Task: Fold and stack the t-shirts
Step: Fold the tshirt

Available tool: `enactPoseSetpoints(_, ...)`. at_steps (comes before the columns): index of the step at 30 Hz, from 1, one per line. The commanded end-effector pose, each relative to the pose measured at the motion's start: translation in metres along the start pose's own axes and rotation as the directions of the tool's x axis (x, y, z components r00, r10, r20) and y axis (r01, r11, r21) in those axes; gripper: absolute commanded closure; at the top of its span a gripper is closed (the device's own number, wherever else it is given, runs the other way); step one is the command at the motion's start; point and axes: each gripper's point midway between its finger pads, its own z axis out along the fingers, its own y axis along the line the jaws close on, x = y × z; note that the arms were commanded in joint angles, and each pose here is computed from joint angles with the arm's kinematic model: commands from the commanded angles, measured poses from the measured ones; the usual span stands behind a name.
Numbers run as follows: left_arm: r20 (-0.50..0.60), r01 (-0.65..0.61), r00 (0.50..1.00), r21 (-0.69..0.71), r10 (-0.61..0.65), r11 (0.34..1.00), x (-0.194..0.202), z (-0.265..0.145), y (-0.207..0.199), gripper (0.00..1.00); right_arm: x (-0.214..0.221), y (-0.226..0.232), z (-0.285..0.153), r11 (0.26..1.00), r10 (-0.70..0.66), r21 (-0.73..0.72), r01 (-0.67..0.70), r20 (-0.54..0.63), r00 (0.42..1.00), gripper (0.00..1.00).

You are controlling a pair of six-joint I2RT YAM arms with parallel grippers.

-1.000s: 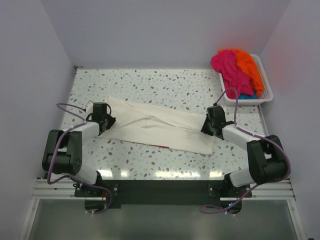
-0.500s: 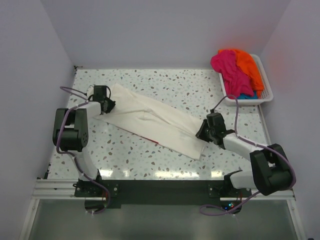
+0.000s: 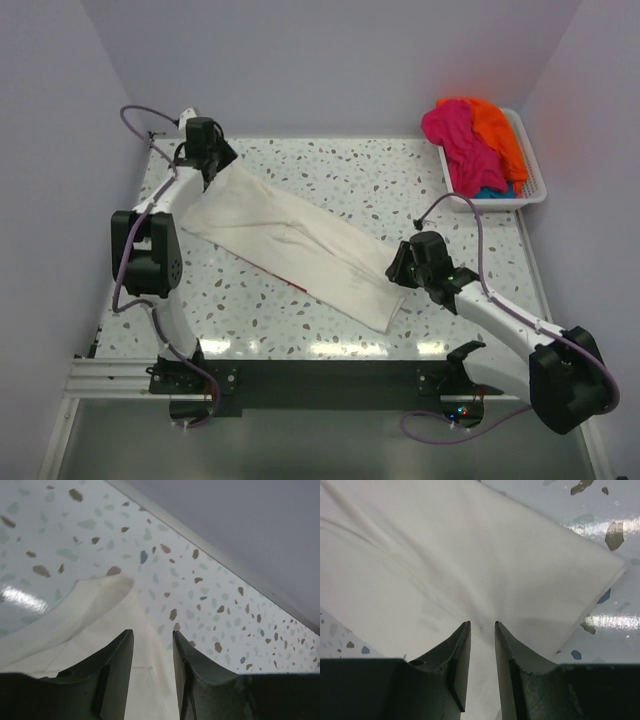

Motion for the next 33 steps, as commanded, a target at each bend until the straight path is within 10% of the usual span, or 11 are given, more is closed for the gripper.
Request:
enactPoseSetpoints(1,-0.047,-0.171,0.983,0.070,0.175,0.983,0.009,0.014,-0.044,0.58,-0.030,0.010,-0.001,0.998,-0.062,0.019,0.061,0.058,0.996,0.70)
enactPoseSetpoints(13,-0.211,-0.452,0.876,-0.045,0.434,0.891,0.099,0.024,-0.031,0.55,-0.039,0.025,0.029,0.996,-0.088,0.009,0.088,0.014,0.996,0.70)
enactPoseSetpoints(33,-0.233,-0.489,0.855,-0.064,0.463,0.870,0.118,0.037,-0.021,0.58,-0.026,0.022,0.039,0.997,-0.076,0.003,0.077,-0.017,0.997,0.70)
